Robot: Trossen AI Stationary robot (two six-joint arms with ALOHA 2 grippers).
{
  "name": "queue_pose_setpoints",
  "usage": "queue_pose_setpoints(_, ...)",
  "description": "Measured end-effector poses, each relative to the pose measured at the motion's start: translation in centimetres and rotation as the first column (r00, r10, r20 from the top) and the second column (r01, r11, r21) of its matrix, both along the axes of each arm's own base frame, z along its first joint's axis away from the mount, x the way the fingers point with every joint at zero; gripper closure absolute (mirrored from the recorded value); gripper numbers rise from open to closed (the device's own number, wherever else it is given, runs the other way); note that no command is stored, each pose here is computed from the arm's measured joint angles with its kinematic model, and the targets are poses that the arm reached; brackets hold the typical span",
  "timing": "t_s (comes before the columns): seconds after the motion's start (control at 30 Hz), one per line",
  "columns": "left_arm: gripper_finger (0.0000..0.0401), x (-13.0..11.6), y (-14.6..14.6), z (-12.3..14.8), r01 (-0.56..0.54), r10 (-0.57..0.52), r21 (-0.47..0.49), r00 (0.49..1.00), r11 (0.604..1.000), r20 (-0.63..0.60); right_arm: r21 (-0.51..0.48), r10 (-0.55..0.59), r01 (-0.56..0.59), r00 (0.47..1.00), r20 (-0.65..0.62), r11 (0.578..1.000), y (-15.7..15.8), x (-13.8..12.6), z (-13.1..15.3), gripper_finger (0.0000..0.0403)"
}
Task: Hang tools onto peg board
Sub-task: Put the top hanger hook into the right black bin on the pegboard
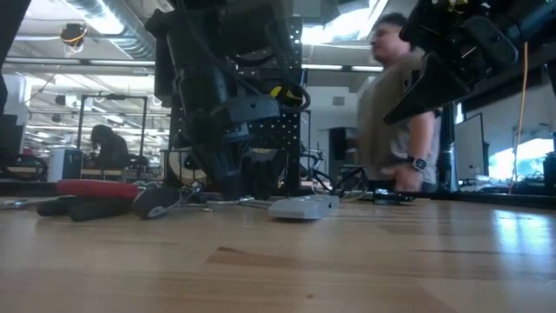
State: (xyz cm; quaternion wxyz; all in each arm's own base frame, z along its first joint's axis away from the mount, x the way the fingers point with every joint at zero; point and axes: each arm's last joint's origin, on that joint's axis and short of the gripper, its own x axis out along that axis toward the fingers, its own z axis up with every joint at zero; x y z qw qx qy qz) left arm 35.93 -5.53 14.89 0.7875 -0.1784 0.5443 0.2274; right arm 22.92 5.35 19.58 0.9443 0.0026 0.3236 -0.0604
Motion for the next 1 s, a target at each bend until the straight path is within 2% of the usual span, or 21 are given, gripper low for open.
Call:
queue_pose_setpoints(0.27,0.0400,-0.4,-0.4,2.2,0.024,-0.024,-0.006,0.998,1.000,0.060,0.000,0.000,0.000,1.000,0.001,1.000,0.0,0.0,0.0,0.0302)
queue_pose_setpoints(0.43,0.0400,-1.1,-0.2,5.3,0.041,-0.044,0.024,0.987,0.999,0.154,0.000,0.000,0.000,1.000,0.001,1.000,0.0,0.0,0.0,0.0302)
queue_pose_setpoints(0.63,0.0400,-2.5,1.1,9.8,0.018,-0.054,0.128,0.956,0.992,0.288,0.000,0.000,0.000,1.000,0.002,1.000,0.0,0.0,0.0,0.0302)
queue_pose_setpoints(0.83,0.0400,-3.8,3.6,14.8,-0.053,-0.089,0.284,0.880,0.957,0.467,0.000,0.000,0.000,1.000,0.002,1.000,0.0,0.0,0.0,0.0302)
queue_pose_setpoints(1.0,0.0400,-4.3,6.1,18.7,-0.172,-0.150,0.443,0.785,0.880,0.601,-0.001,-0.001,0.001,1.000,0.002,1.000,0.0,0.0,0.0,0.0302)
